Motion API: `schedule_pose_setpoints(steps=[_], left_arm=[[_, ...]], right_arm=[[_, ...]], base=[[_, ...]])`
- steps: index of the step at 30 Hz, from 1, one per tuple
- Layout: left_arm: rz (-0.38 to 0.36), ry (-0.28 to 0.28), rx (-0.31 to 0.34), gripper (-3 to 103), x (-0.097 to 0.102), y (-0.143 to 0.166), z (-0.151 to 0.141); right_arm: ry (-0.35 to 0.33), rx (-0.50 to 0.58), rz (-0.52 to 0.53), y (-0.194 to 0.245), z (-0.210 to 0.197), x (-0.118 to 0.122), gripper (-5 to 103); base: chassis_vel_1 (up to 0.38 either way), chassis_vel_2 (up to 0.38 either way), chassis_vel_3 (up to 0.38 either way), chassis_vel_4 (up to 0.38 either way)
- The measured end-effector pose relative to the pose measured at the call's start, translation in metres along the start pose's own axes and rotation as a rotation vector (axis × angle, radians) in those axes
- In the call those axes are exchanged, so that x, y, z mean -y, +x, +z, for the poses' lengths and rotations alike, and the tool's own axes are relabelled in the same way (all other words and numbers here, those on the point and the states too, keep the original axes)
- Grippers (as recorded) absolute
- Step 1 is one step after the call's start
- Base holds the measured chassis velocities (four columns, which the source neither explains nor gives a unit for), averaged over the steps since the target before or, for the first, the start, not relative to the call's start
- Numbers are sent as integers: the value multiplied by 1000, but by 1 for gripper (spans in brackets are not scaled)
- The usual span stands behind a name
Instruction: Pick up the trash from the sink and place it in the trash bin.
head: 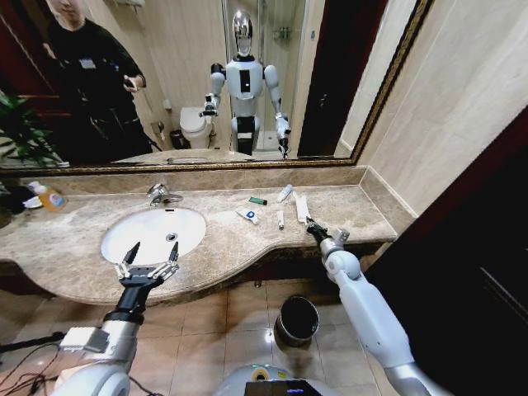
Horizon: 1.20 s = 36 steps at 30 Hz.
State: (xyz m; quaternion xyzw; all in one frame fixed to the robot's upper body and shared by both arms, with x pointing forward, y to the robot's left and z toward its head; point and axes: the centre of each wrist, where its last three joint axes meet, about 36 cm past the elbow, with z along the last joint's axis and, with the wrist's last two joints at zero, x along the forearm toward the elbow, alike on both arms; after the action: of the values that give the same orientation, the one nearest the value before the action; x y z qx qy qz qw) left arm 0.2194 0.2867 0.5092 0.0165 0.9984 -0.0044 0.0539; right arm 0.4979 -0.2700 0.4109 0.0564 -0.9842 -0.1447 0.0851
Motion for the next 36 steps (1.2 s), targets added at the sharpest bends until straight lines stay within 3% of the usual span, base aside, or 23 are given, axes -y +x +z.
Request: schedule_pose_setpoints(steps=[11,17,28,36], left_arm=[[0,0,0,100,0,0,0],[0,0,0,100,0,0,0],[0,0,0,100,0,0,0],[0,0,0,100,0,0,0]], right_arm=[[95,63,-116,46,-27,17,0],[130,62,-171,97,-29,16,0],[106,38,-173,170,-11,3,0],[94,-46,-176,243,29,12,0]], base=[[0,0,0,0],[0,0,0,0],[0,0,0,0],[0,0,0,0]])
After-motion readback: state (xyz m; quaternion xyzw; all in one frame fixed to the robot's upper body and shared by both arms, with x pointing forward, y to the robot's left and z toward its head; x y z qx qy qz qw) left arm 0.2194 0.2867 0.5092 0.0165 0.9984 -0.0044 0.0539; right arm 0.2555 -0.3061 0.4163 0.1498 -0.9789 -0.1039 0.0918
